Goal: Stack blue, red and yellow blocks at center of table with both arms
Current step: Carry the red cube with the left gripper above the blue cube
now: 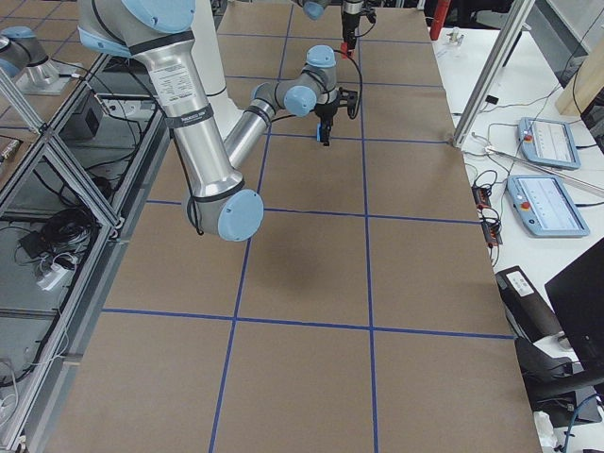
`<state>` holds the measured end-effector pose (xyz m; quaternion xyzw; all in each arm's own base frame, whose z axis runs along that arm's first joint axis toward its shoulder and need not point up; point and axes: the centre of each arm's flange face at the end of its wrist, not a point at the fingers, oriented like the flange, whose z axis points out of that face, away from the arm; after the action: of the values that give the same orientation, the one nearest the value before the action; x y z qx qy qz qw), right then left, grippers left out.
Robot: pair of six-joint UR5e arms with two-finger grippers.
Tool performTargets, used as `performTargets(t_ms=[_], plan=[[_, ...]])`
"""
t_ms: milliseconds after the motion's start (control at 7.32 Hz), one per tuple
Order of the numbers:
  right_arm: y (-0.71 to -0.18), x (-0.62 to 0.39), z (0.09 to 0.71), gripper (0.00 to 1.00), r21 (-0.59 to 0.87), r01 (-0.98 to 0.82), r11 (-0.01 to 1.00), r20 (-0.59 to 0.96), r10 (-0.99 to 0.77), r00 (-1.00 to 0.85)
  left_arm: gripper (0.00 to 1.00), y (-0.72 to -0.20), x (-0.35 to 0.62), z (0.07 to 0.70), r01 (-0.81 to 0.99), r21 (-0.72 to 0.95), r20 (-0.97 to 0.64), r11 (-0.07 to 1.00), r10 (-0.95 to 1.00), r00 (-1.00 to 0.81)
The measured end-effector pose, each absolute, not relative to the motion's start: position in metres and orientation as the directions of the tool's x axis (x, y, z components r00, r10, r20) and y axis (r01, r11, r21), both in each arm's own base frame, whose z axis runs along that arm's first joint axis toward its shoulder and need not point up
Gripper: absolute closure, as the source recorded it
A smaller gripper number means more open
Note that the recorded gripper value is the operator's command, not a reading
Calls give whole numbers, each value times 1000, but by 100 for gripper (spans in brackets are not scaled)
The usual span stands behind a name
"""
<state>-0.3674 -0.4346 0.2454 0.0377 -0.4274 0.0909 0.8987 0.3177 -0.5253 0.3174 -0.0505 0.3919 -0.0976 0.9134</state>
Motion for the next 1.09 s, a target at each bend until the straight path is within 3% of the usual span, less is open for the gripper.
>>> performTargets(t_ms=[410, 683, 1092], plan=[[-435, -318, 287, 0, -33, -250, 968, 744, 190, 640, 100, -491, 473, 159, 79, -125, -701, 989, -144, 699], [-439, -290, 315, 0, -30, -251, 968, 720, 195, 666, 100, -462, 560, 130, 32, 1, -737, 999, -20, 676], [-448, -242, 357, 0, -27, -187, 982, 701, 152, 697, 100, -445, 597, 130, 4, 37, -746, 999, 24, 666]])
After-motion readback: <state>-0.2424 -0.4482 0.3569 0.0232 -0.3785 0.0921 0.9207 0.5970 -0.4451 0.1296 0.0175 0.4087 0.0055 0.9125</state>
